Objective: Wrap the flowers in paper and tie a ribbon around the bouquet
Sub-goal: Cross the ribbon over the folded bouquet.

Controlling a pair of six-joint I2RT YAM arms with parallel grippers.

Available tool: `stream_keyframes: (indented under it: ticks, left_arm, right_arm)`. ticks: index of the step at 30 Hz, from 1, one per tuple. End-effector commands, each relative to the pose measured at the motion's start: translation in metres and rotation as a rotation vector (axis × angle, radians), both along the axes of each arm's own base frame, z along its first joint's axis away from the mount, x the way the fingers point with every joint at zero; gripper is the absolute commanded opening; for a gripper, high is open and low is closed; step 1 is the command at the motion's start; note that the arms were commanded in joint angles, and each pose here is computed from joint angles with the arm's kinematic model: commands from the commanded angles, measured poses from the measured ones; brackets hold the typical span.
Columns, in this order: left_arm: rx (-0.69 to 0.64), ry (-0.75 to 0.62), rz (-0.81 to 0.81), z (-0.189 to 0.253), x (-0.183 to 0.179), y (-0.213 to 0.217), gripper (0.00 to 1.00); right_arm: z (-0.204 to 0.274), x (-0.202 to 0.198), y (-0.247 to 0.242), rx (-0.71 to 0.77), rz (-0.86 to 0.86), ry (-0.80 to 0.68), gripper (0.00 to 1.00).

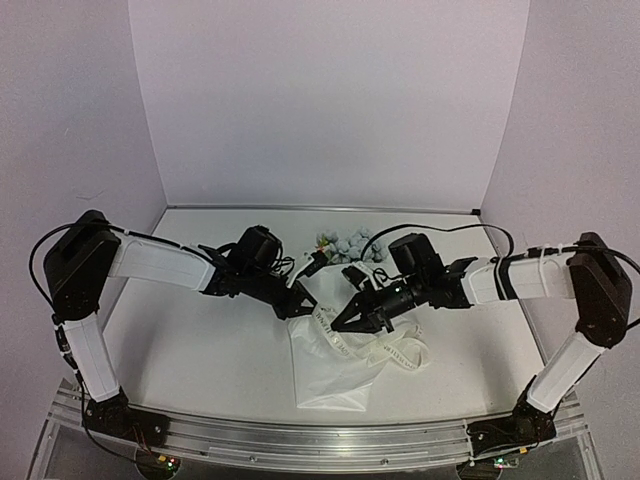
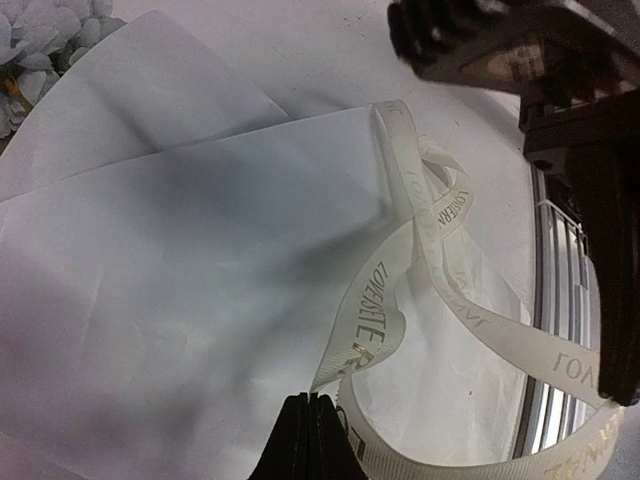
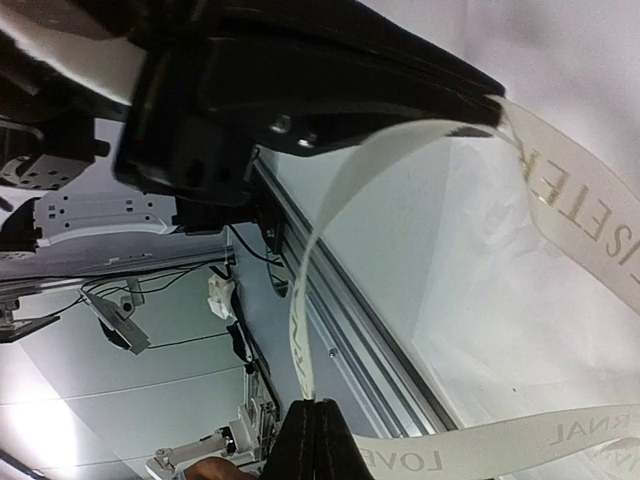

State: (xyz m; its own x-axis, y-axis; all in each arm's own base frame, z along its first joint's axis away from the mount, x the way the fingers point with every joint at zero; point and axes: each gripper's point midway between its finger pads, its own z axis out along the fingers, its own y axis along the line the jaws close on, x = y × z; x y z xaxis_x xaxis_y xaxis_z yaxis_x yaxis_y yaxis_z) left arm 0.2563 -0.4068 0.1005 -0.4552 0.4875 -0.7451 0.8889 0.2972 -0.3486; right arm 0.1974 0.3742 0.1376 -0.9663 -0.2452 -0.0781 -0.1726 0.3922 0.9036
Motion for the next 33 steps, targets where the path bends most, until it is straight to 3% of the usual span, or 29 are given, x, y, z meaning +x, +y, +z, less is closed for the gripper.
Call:
stream_keyframes:
  ticks: [1,7,15,33]
  left_arm:
    - [-0.094,-0.053,-0.005,0.041,0.008,-0.009,0.00]
    - [-0.105,-0.061,-0.007,0.050,0.007,-0.008,0.00]
    - [-0.125,-0.068,-0.018,0.057,0.002,-0.005,0.00]
    - [-0.075,0.130,0.016,0.024,-0.017,0.005,0.01]
  right_arm:
    - [-0.031,0.001,-0.008,-0.118,0.002,-0.011,0.00]
    - [-0.066,-0.005,-0.042,-0.416,0.019,-0.051,0.00]
    - [-0.079,0.013,-0.057,-0.608,-0.054,-0.137,0.00]
    - [-0.071,0.071,-0.024,-0.787,-0.186,-0.488,0.00]
